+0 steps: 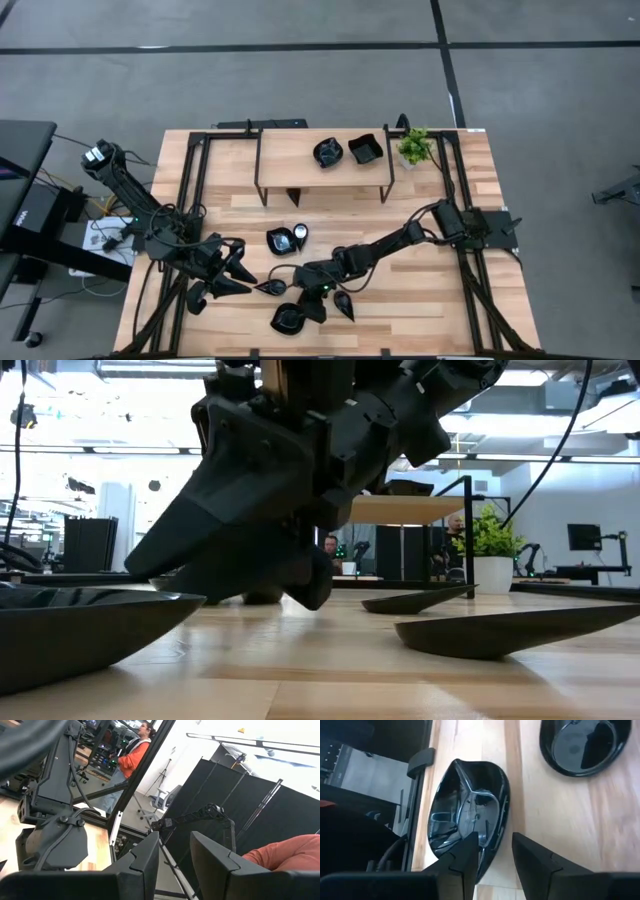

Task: Pick & Place Mini shaped plates
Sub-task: Stack the black leaf shaped plate on the black leaf shaped plate on the shelf

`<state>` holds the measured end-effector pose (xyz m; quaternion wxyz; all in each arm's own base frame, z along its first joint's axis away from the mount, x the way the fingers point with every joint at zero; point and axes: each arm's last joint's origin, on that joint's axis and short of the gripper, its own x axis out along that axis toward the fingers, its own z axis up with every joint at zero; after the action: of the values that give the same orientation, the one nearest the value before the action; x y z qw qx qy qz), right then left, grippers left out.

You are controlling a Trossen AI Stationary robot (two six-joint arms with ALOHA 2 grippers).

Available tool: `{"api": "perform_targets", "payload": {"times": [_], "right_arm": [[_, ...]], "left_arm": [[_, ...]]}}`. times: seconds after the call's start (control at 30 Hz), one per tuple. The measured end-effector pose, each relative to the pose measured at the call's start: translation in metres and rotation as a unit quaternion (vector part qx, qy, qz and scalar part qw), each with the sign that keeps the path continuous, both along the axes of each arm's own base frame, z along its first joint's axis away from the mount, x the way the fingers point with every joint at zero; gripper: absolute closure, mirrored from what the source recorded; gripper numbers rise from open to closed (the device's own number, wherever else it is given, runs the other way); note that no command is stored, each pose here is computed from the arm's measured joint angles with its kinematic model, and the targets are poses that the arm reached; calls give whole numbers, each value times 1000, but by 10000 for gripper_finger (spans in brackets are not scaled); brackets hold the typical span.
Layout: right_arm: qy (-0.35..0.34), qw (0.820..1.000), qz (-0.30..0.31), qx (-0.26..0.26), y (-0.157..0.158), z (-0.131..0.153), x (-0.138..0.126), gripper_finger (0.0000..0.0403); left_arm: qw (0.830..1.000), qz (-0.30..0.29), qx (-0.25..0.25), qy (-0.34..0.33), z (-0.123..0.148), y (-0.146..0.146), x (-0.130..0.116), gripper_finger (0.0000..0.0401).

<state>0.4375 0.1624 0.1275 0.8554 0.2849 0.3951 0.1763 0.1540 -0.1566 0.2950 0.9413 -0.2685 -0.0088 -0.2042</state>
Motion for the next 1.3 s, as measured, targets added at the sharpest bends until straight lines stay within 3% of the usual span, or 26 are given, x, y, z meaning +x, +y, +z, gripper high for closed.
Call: {"api": "perform_targets", "payload": {"times": [0.23, 0.97, 1.3], "right_arm": [[34, 999, -2, -6, 2, -4, -5, 288], [31, 1000, 1, -6, 6, -3, -6, 289], [31, 999, 0, -4, 6, -3, -6, 331]], "left_arm": [[1000, 0, 0, 0, 0, 0, 0, 288], [1000, 0, 0, 0, 0, 0, 0, 288], [1000, 0, 0, 0, 0, 0, 0, 288]]}}
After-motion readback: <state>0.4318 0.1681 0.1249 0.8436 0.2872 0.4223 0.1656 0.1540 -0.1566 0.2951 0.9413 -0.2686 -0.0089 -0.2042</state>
